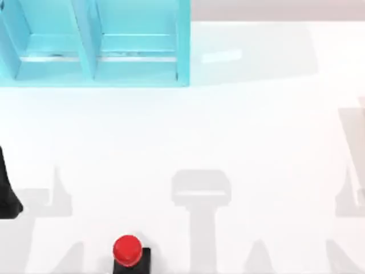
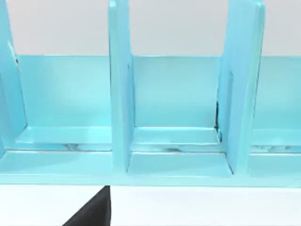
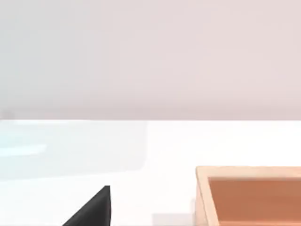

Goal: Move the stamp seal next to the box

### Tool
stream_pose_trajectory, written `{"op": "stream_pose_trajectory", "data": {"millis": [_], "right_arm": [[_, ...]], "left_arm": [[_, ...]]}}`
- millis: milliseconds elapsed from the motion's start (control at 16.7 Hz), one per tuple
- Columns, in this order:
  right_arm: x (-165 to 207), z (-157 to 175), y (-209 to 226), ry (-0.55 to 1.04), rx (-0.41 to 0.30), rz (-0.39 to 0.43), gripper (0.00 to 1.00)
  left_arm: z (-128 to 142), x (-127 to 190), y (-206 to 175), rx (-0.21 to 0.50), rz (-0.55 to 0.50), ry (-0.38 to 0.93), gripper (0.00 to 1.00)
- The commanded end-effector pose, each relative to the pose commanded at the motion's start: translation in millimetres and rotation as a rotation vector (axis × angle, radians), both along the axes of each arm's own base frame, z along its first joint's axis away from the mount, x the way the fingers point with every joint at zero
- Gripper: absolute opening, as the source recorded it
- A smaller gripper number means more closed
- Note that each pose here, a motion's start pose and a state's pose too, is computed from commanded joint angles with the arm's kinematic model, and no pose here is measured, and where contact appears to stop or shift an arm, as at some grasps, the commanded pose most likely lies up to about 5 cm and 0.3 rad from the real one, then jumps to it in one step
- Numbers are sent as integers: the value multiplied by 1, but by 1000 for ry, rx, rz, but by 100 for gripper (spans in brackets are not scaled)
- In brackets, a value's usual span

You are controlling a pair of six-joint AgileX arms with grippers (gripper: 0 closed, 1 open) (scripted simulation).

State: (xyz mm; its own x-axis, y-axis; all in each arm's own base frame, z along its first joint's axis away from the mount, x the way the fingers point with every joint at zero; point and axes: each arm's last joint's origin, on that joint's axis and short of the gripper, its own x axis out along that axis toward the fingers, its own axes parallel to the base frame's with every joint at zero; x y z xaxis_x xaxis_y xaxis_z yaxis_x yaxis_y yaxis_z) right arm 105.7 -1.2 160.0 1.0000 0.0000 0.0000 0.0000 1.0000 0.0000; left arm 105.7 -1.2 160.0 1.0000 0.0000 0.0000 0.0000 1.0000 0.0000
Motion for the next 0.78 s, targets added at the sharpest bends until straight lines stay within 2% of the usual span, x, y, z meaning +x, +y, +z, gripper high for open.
{"op": "stream_pose_trajectory", "data": {"millis": [180,300,540,780], "right_arm": [[0,2,1,8,4,10,100],[0,10,5,46,26,59,100],[4,54,24,213,110,245,100],[22,126,60,461,205,453,100]], "left_arm": [[0,0,0,0,0,0,100],[0,0,0,0,0,0,100],[0,0,0,0,0,0,100],[0,0,0,0,0,0,100]]}}
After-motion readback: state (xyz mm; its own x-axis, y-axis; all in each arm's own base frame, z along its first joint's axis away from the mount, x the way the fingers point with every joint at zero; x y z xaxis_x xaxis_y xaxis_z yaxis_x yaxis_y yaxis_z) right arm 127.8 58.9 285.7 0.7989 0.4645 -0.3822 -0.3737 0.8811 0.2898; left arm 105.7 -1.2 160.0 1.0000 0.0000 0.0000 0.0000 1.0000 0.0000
